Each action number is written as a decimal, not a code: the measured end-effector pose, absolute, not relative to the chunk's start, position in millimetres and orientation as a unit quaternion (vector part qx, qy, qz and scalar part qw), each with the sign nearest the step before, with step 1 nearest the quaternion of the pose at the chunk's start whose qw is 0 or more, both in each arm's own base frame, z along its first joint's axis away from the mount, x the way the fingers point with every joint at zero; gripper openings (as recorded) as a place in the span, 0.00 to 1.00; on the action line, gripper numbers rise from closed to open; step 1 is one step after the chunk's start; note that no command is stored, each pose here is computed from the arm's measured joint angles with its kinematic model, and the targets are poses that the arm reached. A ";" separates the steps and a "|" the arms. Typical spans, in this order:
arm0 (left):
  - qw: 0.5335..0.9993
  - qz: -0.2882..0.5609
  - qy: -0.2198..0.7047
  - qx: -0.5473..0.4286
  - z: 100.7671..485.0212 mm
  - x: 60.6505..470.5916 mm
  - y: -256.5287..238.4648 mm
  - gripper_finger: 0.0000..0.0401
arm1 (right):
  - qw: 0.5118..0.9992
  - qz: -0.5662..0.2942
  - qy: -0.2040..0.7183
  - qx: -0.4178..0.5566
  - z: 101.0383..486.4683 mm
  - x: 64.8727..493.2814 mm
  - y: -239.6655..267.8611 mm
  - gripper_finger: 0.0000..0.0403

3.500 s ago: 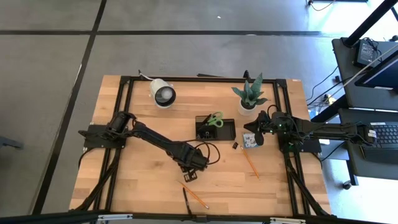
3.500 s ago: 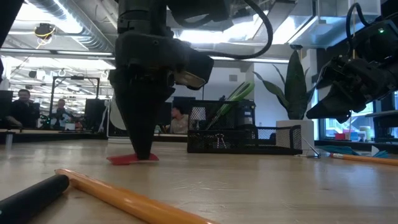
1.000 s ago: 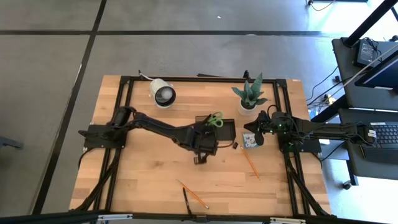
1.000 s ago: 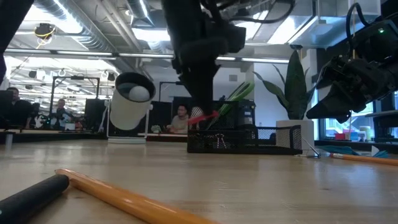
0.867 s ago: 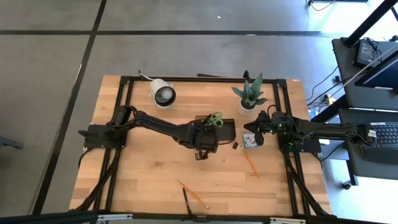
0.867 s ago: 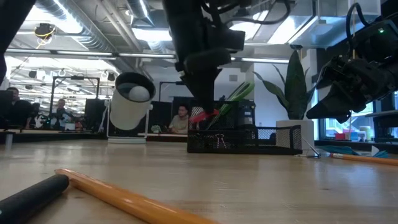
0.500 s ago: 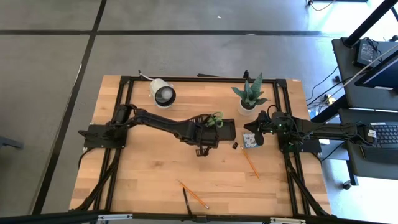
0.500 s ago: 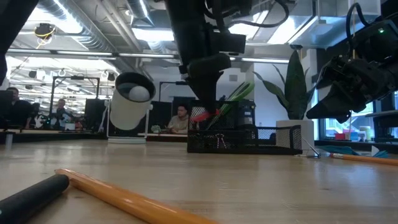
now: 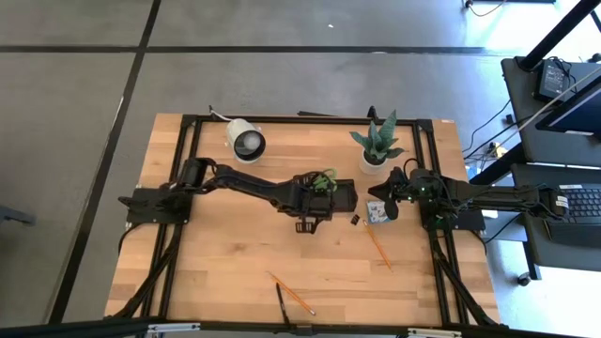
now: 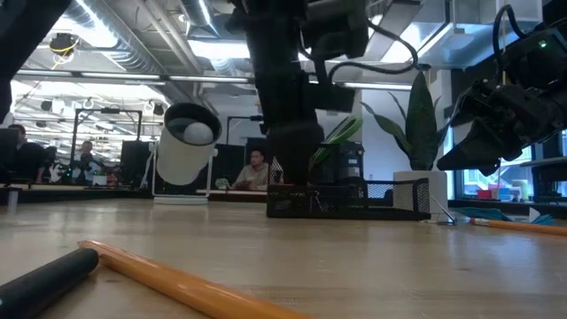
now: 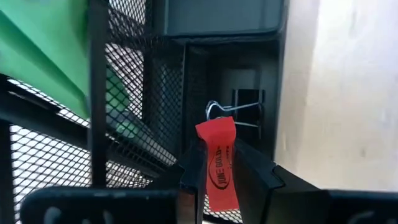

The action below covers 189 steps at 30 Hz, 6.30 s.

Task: Pick and place office supplies into organizer
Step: Put the red eraser in the desk organizer, then put the black binder clip in the desk organizer

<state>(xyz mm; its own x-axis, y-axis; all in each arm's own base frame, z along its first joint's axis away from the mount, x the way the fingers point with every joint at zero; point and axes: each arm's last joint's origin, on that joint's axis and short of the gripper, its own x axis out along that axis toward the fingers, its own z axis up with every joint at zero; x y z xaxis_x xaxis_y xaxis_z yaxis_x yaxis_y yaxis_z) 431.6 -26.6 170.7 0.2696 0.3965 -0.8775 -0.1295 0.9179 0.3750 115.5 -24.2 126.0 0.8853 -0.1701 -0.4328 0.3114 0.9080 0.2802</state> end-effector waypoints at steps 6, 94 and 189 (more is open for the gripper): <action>0.789 0.165 0.581 0.112 171.2 431.6 -25.7 0.16 | 0.955 -0.126 0.203 0.174 126.1 115.5 -24.2 0.13; 0.994 -0.020 0.074 -0.076 196.7 246.0 -33.8 0.32 | 0.881 0.180 0.422 -0.118 217.3 267.1 64.0 0.13; 0.992 0.055 0.114 -0.031 188.1 244.5 -29.2 0.32 | 0.661 0.218 0.611 -0.377 143.8 261.3 48.7 0.23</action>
<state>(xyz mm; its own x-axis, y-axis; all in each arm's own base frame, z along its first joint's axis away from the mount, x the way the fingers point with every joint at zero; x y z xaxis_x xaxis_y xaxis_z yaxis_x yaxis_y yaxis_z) 244.5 -29.2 188.1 0.9682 0.1023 -0.2285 -0.1164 0.9920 -0.0490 261.3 48.7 143.8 0.1586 -0.1722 -0.9722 -0.7495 0.6200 -0.2321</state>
